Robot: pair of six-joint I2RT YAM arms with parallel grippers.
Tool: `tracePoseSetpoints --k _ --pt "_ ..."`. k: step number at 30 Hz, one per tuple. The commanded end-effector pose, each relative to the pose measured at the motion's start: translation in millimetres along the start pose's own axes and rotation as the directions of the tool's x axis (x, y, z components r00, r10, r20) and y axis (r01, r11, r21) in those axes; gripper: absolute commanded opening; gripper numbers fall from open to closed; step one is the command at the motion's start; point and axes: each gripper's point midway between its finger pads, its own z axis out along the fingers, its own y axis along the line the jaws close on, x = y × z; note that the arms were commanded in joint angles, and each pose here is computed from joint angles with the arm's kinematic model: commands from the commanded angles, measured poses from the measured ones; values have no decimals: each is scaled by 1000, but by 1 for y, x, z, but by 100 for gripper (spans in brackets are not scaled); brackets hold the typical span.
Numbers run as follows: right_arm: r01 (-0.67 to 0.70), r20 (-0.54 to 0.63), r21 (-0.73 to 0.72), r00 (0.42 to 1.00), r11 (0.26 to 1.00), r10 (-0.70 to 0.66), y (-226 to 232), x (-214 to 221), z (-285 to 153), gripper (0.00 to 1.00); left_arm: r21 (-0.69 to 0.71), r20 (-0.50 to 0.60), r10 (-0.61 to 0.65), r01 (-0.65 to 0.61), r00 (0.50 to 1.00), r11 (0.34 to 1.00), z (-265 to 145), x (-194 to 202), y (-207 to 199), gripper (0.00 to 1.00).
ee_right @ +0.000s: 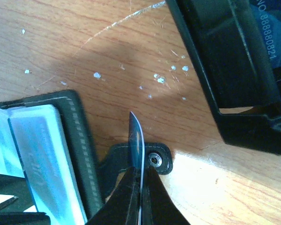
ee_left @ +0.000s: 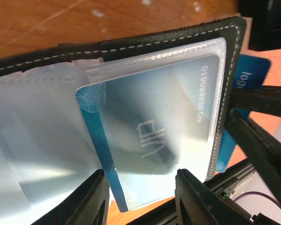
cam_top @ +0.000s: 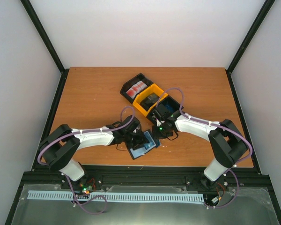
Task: Put the credit cards into the card holder
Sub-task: Insert the credit card into the card holder.
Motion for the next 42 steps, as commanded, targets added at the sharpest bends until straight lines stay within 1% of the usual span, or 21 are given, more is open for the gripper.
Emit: tracePoseSetpoints --k 1,6,11,13,17,20,23,27,31,35,36,39,42 --pt "-14 -32 74 999 997 17 -17 14 9 3 -20 -1 -86 86 996 996 -11 2 10 42" --pt "-16 -27 81 999 997 18 -18 13 7 3 -80 24 -119 121 993 989 -19 2 21 46" --pt "-12 -25 72 1000 997 14 -16 12 6 3 -133 38 -148 151 988 979 -23 2 29 61" --pt "-12 -28 69 1000 998 14 -16 13 7 3 -138 40 -149 153 988 978 -23 2 29 63" --pt "-6 -29 57 1000 998 8 -14 13 7 3 -110 24 -137 139 990 984 -19 2 24 61" --pt "-1 -35 51 999 999 2 -14 15 8 3 -82 25 -116 118 993 990 -15 -2 16 53" --pt "3 -36 45 999 999 -1 -13 16 8 3 -80 37 -94 97 995 992 -10 -8 10 49" --pt "3 -36 40 999 999 -2 -12 16 8 3 -102 27 -91 93 995 990 1 -11 12 49" --pt "5 -33 39 999 999 -4 -12 16 6 3 -75 21 -72 73 997 994 3 -12 5 49" --pt "4 -31 38 1000 999 -3 -12 16 6 3 8 29 -10 10 1000 1000 -3 -13 -13 46" --pt "2 -30 37 1000 999 -1 -12 16 6 3 59 31 20 -21 999 998 -4 -13 -24 46" --pt "3 -30 37 1000 999 -2 -11 16 6 3 124 9 55 -55 998 991 -4 -9 -35 46" --pt "-1 -23 47 1000 999 2 -13 15 4 3 78 12 27 -28 1000 997 -3 -10 -25 46"
